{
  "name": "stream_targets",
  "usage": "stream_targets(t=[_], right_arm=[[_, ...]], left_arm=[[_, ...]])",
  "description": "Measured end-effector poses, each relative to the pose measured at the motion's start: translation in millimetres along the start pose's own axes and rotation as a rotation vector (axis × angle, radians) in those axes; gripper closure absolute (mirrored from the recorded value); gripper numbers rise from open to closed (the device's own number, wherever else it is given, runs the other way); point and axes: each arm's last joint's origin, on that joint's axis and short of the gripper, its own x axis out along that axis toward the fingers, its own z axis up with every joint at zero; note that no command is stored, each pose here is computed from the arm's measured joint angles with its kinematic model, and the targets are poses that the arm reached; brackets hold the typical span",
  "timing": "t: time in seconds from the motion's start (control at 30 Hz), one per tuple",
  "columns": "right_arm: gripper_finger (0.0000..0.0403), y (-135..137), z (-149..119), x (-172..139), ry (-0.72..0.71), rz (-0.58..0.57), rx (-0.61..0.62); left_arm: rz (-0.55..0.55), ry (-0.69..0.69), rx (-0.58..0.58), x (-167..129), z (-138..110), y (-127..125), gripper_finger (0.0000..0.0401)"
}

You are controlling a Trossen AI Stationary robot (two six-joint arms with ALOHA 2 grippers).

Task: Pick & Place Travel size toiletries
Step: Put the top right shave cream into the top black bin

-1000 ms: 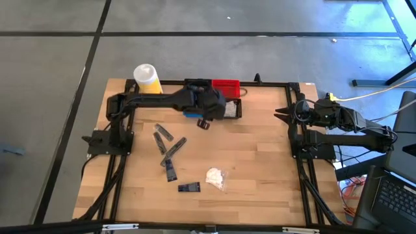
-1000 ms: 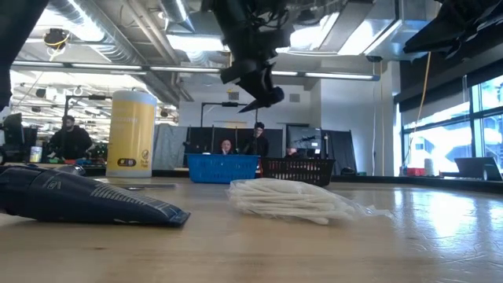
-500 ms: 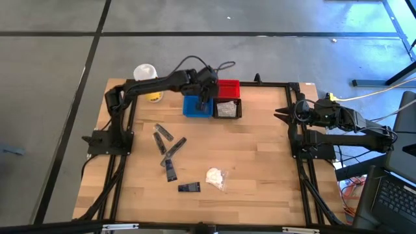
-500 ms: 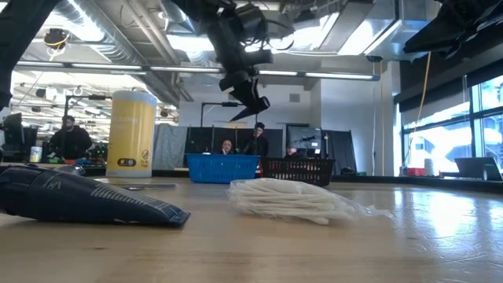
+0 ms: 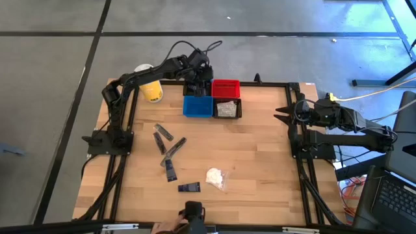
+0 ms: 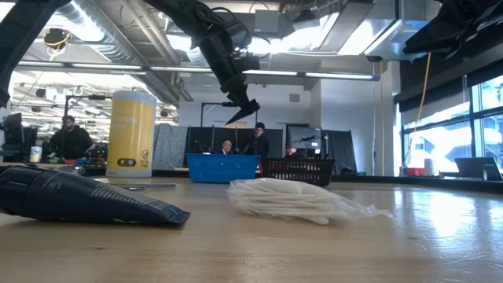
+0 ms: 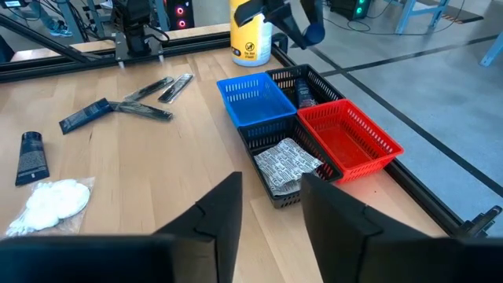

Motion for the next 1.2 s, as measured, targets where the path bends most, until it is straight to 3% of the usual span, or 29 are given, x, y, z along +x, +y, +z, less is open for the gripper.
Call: stream_targets(t=[0.4, 0.7, 1.2], right_arm=[[0.0247, 0.0, 0.0, 0.0, 0.0, 0.0, 0.0], [0.0232, 0.0, 0.0, 0.0, 0.0, 0.0, 0.0], [0.0213, 0.0, -0.1, 0.0, 0.001, 0.0, 0.0]], left_arm=[[0.045, -0.005, -0.133, 3.3, -10.1, 19.1, 0.0258], [0.03, 0.092, -0.174, 43.3, -25.3, 16.9, 0.0258], [0.016, 0.233, -0.225, 83.5, -49.8, 13.7, 0.0258]])
